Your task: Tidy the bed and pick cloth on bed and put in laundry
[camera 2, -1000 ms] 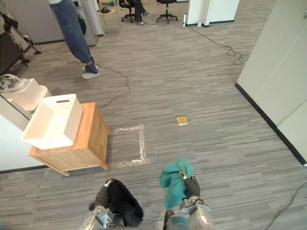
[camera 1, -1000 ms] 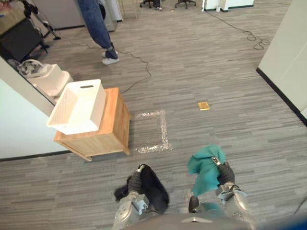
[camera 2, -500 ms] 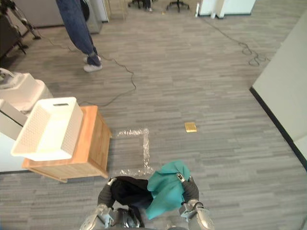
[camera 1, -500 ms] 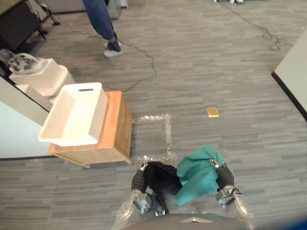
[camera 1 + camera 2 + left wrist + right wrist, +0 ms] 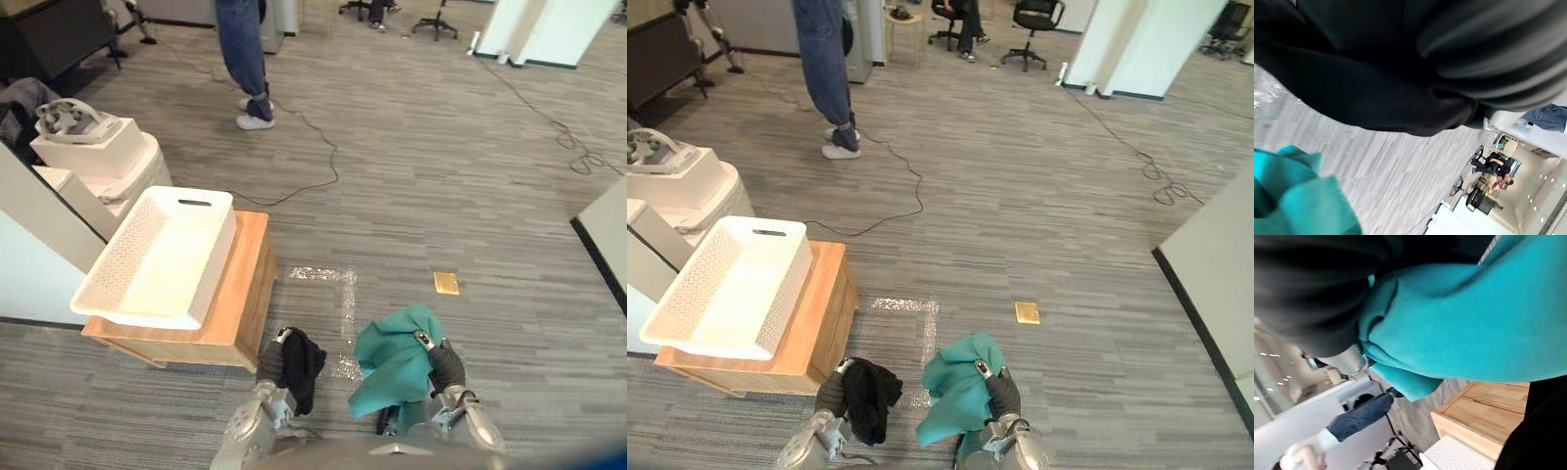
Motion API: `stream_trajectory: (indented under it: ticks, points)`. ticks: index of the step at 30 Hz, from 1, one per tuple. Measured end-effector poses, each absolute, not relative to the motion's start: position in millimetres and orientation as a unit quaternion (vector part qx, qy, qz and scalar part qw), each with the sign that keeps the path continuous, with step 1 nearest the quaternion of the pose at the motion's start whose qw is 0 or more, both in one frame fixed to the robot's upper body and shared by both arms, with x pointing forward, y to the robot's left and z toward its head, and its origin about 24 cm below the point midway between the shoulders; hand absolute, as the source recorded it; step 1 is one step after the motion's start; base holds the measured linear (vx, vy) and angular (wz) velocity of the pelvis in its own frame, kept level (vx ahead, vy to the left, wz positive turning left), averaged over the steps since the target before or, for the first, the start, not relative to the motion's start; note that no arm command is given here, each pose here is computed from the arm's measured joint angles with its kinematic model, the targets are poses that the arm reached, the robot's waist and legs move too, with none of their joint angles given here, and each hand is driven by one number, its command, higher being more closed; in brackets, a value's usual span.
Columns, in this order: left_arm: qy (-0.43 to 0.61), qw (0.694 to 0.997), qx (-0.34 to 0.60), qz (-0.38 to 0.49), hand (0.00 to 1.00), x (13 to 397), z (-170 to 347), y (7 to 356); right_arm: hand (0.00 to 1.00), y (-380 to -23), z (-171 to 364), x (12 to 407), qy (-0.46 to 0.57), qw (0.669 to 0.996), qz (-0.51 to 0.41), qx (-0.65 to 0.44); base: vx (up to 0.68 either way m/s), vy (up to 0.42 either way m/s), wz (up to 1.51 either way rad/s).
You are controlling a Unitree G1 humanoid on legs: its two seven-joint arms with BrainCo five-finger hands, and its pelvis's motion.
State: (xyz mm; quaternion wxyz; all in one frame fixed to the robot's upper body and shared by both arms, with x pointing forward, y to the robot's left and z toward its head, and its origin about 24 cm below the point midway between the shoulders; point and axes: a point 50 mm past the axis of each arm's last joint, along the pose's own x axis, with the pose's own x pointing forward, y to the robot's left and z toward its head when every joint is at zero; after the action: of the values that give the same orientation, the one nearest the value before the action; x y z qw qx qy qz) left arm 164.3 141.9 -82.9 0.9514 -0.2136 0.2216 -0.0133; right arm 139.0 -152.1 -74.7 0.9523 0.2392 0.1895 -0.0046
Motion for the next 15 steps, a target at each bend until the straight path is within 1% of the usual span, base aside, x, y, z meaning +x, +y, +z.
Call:
stream_trajectory:
  ticks: [2, 4, 6, 8, 9, 11, 15]
  points:
    - [0.227, 0.953, -0.202, -0.011, 1.0, 157, -85, 148, 1.0, -147, -75, 137, 0.19, 0.951, -0.002, 0.245, 0.37, -0.387, 0.68]
    - [0.234, 0.951, -0.201, -0.016, 1.0, 153, -86, 145, 1.0, -150, -76, 133, 0.192, 0.951, -0.006, 0.243, 0.4, -0.472, 0.77]
    - [0.226, 0.95, -0.213, -0.02, 1.0, 152, -85, 137, 1.0, -155, -72, 139, 0.179, 0.955, -0.004, 0.236, 0.38, -0.374, 0.64]
    - [0.22, 0.951, -0.219, -0.001, 1.0, 148, -85, 139, 1.0, -155, -67, 150, 0.165, 0.959, 0.01, 0.23, 0.27, -0.274, 0.29]
    - [0.225, 0.948, -0.224, 0.023, 1.0, 143, -88, 143, 1.0, -152, -64, 158, 0.154, 0.96, 0.024, 0.231, 0.19, -0.246, 0.24]
    - [0.218, 0.947, -0.232, 0.046, 1.0, 145, -86, 148, 1.0, -152, -59, 165, 0.14, 0.963, 0.043, 0.227, 0.2, -0.234, 0.42]
    - [0.179, 0.948, -0.253, 0.071, 1.0, 150, -72, 157, 1.0, -162, -52, 169, 0.133, 0.969, 0.071, 0.195, 0.19, -0.066, 0.67]
